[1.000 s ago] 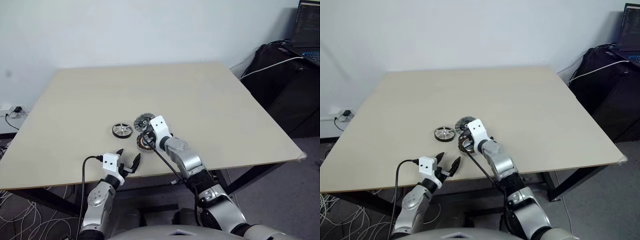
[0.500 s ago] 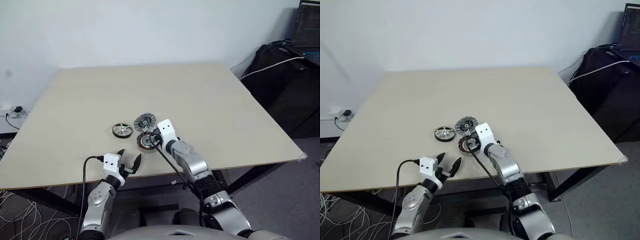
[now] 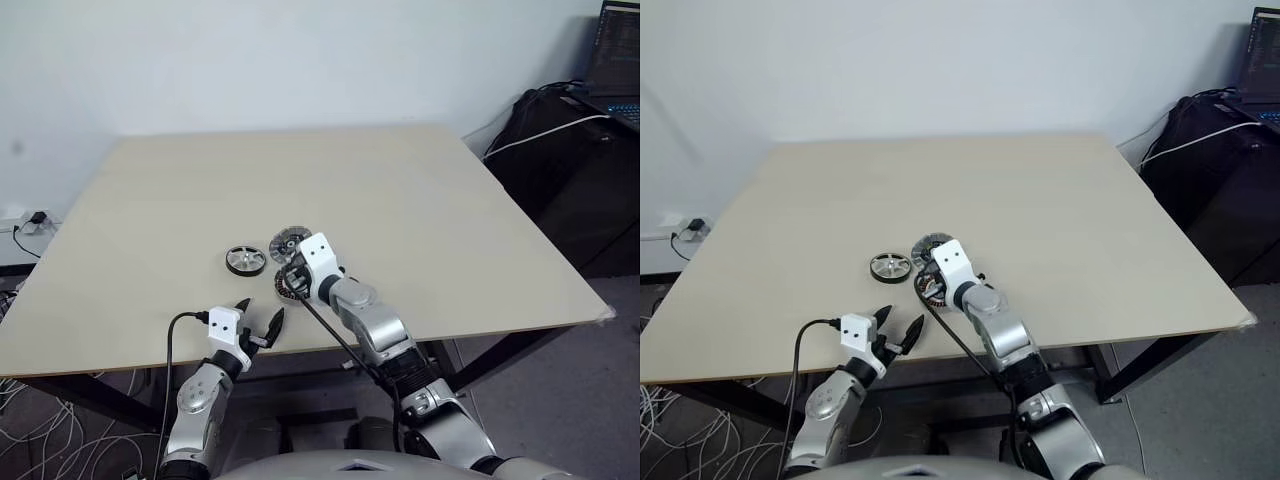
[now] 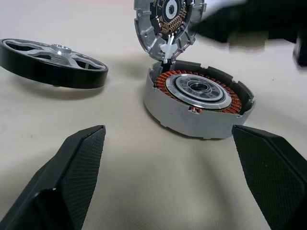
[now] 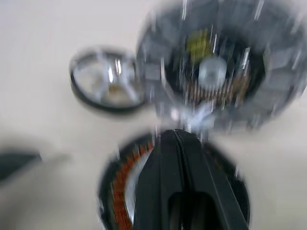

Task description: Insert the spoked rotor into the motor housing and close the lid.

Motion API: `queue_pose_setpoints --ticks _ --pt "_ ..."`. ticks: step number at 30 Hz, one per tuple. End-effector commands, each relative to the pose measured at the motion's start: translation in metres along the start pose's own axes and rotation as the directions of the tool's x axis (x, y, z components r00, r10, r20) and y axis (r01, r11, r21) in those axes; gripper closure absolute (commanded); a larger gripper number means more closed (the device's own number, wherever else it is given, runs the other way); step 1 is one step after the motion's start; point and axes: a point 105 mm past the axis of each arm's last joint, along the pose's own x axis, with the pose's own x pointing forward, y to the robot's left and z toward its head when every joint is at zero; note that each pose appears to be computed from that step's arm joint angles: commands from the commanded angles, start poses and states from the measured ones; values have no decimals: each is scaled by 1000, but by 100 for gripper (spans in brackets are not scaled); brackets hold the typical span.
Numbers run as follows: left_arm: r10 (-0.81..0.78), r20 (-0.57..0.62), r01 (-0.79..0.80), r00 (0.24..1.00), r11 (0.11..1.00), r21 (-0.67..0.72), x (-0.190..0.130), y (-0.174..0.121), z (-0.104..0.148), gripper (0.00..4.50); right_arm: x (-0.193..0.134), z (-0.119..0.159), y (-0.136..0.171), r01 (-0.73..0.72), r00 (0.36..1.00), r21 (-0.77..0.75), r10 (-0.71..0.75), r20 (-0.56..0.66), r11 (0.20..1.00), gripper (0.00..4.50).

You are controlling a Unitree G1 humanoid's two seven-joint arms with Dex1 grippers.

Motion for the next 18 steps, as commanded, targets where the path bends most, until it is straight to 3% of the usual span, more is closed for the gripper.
queue_pose_setpoints --ticks 1,3,5,12,18 --pt "3 40 -3 999 1000 3 3 0 9 0 -7 -35 -5 -5 990 -23 1 -138 1000 448" --pt "10 40 -10 999 1000 1 3 2 9 0 -18 -51 -11 -1 983 -28 -4 -182 1000 448" --pt "14 39 -14 999 1000 0 2 4 9 0 -25 -48 -17 11 987 -2 -11 -160 1000 448" --pt "-11 32 11 999 1000 5 2 -1 8 0 -30 14 -32 59 995 125 -68 72 990 448" --pt "20 36 -21 999 999 30 1 3 10 0 -32 47 -15 -11 977 157 -22 212 988 448"
